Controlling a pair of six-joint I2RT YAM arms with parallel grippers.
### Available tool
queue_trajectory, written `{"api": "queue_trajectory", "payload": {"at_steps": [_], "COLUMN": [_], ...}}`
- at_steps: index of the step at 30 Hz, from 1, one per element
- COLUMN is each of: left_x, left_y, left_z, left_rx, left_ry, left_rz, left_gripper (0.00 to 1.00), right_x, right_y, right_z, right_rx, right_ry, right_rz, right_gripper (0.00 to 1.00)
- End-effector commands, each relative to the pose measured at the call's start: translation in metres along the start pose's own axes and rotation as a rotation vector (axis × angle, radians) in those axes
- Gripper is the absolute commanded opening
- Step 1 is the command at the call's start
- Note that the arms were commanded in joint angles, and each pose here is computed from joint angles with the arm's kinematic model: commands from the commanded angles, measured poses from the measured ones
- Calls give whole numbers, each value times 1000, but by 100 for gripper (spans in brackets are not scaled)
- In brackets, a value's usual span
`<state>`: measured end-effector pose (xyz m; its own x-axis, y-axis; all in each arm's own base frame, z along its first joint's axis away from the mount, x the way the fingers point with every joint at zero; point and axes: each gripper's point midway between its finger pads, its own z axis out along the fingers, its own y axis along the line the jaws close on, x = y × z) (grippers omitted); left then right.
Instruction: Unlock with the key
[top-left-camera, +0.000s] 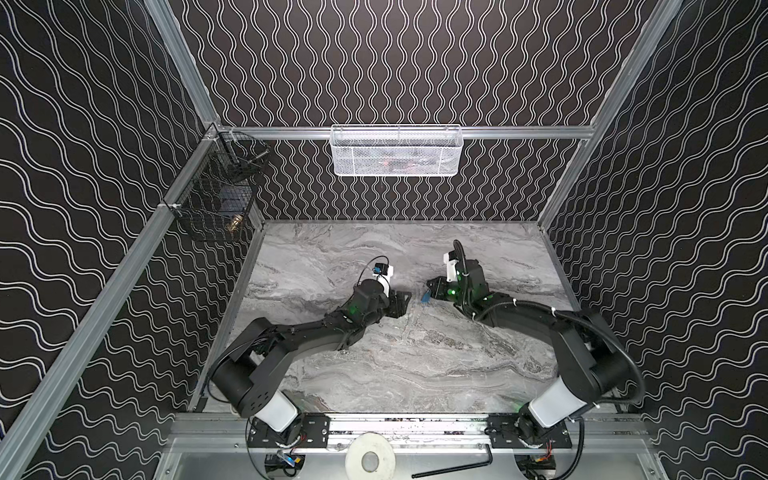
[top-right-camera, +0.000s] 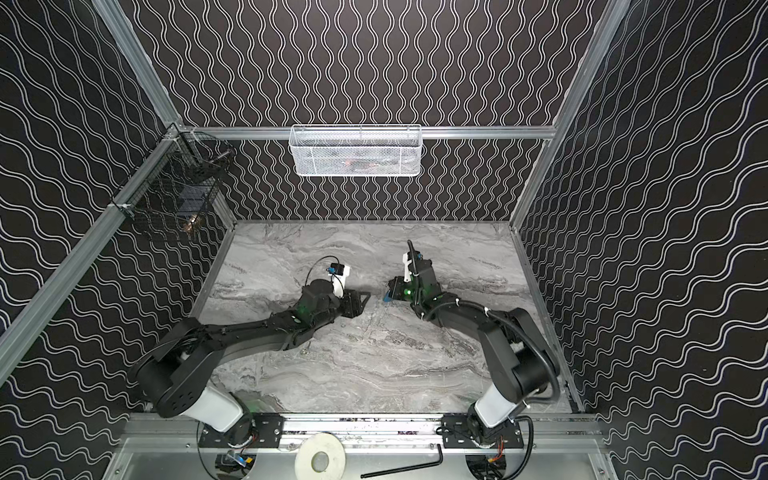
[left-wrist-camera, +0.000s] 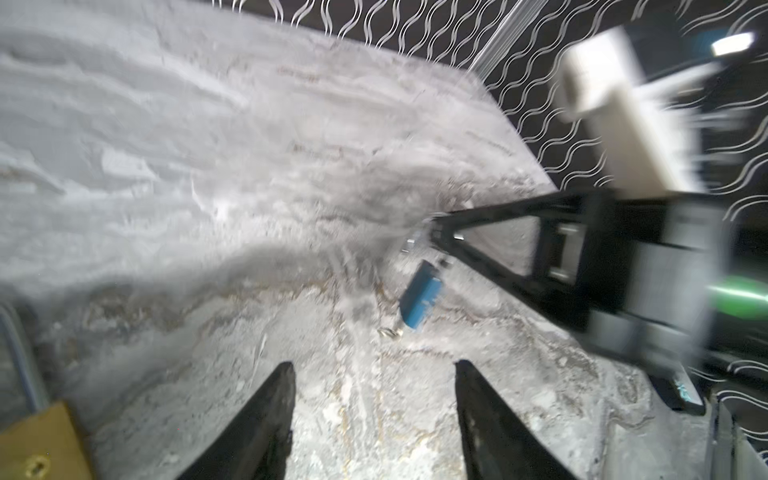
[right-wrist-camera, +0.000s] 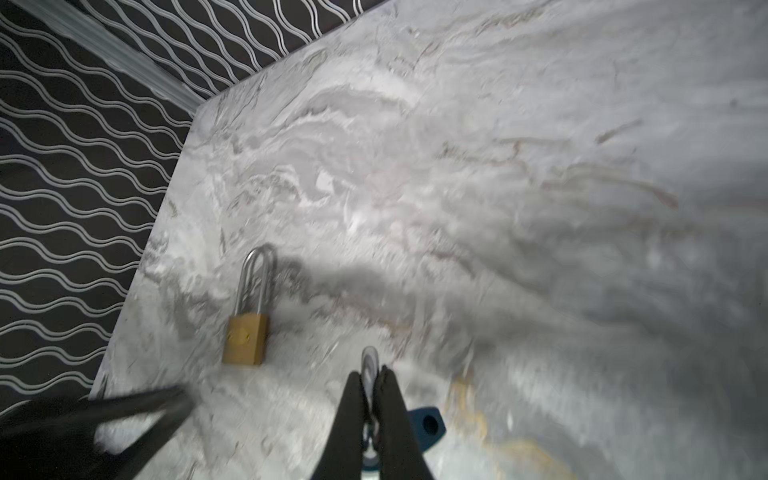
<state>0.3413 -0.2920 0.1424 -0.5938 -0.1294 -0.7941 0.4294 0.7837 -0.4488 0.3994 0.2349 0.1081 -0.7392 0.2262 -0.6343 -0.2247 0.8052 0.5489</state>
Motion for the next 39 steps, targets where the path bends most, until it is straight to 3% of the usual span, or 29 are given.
{"api": "queue_trajectory", "payload": {"at_steps": [1, 13, 27, 30, 31, 37, 39], "left_x": [-7, -9, -13, -13, -13, -21, -19], "left_y": [7, 10, 3, 1, 0, 4, 8], "left_z": [-11, -36, -72, -79, -82, -101, -107], "left_rx": [-53, -35, -15, -7, -6, -50, -81], "left_ry": [28, 98, 76, 81, 78, 56, 71], "left_rz": [72, 96, 106, 105, 105, 107, 101], "left_gripper": [63, 68, 74, 74, 75, 94, 98], "right_x": [-16, -40, -61, -67, -69, -87, -94], "right_y": [-2, -32, -85, -90, -91, -94, -94], "right_z": [16, 82, 133, 128, 127, 119, 116], "right_rx": [-85, -171, -91, -80, -76, -66, -63], "right_ry": [20, 72, 133, 112, 107, 77, 66], "right_rz": [-28, -10, 62, 55, 51, 26, 9], "right_gripper": [0, 0, 0, 7, 14, 42, 46]}}
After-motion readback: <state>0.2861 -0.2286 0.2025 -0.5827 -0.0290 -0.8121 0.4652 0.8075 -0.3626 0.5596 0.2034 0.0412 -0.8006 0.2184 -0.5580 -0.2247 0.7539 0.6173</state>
